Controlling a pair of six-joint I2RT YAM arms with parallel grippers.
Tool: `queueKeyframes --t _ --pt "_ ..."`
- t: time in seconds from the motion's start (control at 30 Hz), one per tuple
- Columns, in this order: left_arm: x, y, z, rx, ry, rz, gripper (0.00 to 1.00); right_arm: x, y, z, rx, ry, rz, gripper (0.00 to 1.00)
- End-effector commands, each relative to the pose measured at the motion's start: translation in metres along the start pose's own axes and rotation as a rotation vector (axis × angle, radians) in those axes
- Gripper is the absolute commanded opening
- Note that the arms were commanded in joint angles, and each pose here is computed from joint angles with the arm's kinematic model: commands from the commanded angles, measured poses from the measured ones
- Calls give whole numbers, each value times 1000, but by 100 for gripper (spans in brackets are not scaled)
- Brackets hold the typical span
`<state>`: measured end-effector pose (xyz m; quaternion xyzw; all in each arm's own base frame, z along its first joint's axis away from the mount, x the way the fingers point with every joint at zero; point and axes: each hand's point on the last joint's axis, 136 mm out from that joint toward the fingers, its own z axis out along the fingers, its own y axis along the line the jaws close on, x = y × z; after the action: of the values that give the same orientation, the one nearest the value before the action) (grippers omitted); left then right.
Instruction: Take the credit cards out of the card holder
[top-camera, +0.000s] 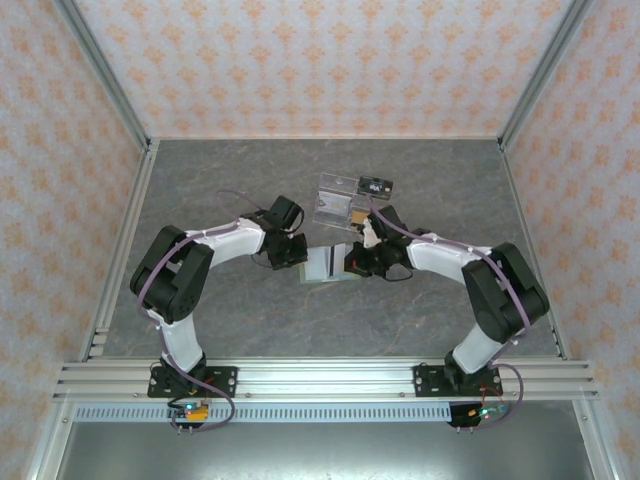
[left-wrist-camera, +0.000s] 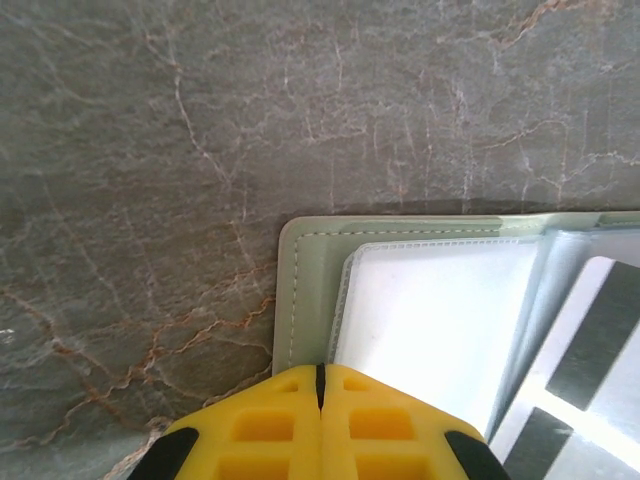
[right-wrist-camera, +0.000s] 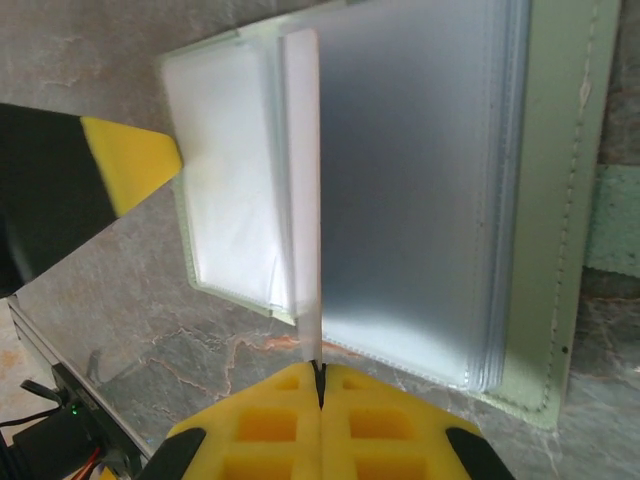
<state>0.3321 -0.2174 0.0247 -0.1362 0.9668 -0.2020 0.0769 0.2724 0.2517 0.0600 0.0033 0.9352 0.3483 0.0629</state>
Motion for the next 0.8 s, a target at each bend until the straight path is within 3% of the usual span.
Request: queueKeyframes --t 0.0,0.17,0.37,0.57,0.7,0.77 --pt "-12 -20 -24 48 -48 28 9 -5 3 -13 17 -43 -58 0" --pt "-26 -40 -61 161 -125 24 44 -17 36 -24 -105 -70 -116 0" --pt "-35 -65 -89 419 -148 4 69 -36 81 -42 -311 -104 -166 0" --pt "-41 -85 -109 611 -155 9 77 -44 110 -56 -473 -85 -192 0" --pt "-45 -96 -118 685 -155 19 76 -47 124 -62 -543 -75 -187 0" --pt "-48 -100 -124 708 -164 23 71 -49 130 -65 -572 -75 -187 0"
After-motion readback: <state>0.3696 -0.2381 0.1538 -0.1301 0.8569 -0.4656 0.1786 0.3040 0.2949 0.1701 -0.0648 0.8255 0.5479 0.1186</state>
